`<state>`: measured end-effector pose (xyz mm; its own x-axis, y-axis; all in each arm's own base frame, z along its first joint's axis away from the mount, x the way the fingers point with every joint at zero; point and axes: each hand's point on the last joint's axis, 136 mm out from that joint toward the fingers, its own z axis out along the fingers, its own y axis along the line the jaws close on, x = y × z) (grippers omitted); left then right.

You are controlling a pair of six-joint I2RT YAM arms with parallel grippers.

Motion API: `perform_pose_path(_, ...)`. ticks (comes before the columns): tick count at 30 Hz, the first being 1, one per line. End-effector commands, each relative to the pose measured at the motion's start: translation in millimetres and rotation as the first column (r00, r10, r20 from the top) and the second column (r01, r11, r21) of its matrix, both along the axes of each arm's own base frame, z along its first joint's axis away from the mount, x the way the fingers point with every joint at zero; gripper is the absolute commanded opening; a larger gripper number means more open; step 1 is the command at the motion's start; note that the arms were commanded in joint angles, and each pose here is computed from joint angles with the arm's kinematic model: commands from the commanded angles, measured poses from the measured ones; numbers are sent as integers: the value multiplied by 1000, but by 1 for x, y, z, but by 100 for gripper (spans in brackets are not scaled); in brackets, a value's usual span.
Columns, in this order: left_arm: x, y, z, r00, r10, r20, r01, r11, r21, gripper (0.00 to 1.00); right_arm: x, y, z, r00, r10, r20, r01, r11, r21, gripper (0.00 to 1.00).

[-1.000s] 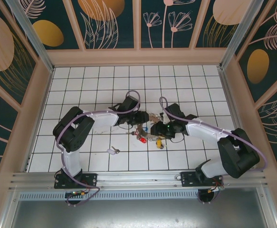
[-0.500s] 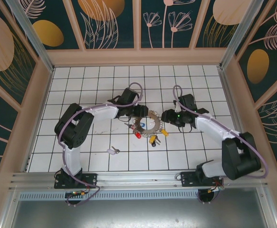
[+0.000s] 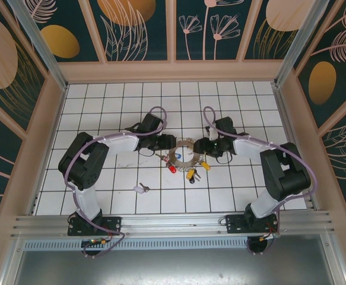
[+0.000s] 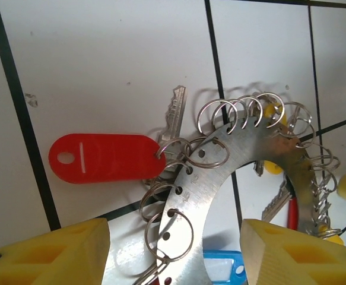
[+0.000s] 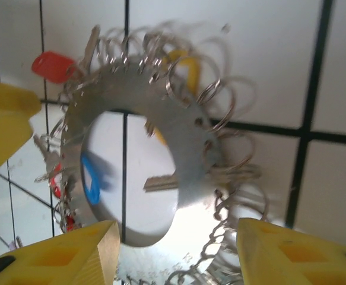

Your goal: Put the keys on the keyring

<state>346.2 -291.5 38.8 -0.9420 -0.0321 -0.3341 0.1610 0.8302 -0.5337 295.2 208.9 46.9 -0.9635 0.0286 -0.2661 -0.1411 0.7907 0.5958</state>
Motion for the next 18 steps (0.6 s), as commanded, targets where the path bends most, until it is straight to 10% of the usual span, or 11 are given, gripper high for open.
perform_pose_path(1, 8, -6, -5, 1000, -2, -3, 2, 1000, 0, 59, -33, 22, 11, 998, 56, -25, -53, 995, 85, 54)
perform_pose_path(9, 25, -11, -12, 997, -55, 47, 52, 997, 62, 55, -95, 80, 37, 986, 149, -71, -129, 963, 237, 53)
perform_pose_path(18, 40, -36, 9, 981, -154, 115, 155, 988, 0, 55, -24, 4, 66, 992, -58, 109, 54, 998, 33, 54)
